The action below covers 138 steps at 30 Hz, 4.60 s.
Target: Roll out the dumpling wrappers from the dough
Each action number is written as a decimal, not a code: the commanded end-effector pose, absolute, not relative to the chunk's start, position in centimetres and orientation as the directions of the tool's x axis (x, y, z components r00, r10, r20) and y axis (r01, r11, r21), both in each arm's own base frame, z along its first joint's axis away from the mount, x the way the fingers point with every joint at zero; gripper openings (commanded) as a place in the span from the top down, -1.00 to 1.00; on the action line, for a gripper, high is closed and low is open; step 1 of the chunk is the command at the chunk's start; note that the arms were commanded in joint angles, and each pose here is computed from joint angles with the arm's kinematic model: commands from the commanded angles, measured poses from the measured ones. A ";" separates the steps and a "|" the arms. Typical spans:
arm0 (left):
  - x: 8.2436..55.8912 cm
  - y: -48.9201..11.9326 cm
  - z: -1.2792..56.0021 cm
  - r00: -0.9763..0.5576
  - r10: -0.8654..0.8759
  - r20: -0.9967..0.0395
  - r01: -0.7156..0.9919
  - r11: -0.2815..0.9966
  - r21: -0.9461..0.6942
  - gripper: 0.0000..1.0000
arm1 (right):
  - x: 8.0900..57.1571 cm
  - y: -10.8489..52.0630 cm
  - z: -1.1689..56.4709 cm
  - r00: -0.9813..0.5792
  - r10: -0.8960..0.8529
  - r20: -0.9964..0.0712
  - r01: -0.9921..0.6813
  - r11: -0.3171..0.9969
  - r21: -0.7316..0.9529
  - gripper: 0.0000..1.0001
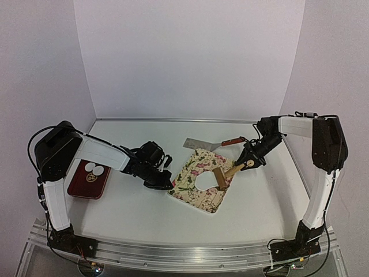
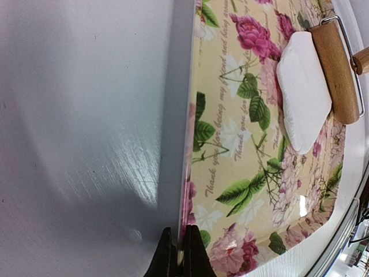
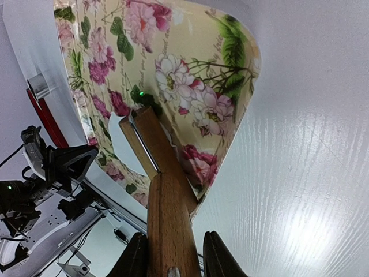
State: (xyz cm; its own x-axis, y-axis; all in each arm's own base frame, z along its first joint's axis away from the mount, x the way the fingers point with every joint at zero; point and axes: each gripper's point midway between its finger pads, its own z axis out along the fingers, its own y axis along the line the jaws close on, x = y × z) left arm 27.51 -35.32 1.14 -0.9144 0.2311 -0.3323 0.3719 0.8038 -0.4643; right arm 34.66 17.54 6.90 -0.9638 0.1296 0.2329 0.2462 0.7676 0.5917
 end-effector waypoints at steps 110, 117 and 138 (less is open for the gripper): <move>43.8 -16.9 5.2 -0.962 -0.180 -0.206 -0.087 0.914 -0.396 0.47 | 37.2 2.3 9.2 -0.854 0.495 -0.162 0.475 0.867 0.148 -0.61; 43.8 -16.3 3.9 -0.964 -0.172 -0.201 -0.093 0.931 -0.352 0.66 | 36.9 2.7 9.3 -0.863 0.479 -0.162 0.458 0.876 0.151 -0.58; 38.8 -26.7 9.4 -0.973 0.050 -0.227 0.135 0.917 -0.375 1.00 | 37.5 28.6 13.9 -0.987 0.104 -0.120 0.047 0.912 0.407 -0.22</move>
State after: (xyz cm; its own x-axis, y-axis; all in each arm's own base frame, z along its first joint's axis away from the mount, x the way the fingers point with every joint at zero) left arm 40.20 -23.55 5.87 -0.9761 0.0167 -0.2168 0.0874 0.9430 -0.3210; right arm 38.09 21.28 14.19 -0.9641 0.1651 -0.2080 0.0988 0.9500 0.2963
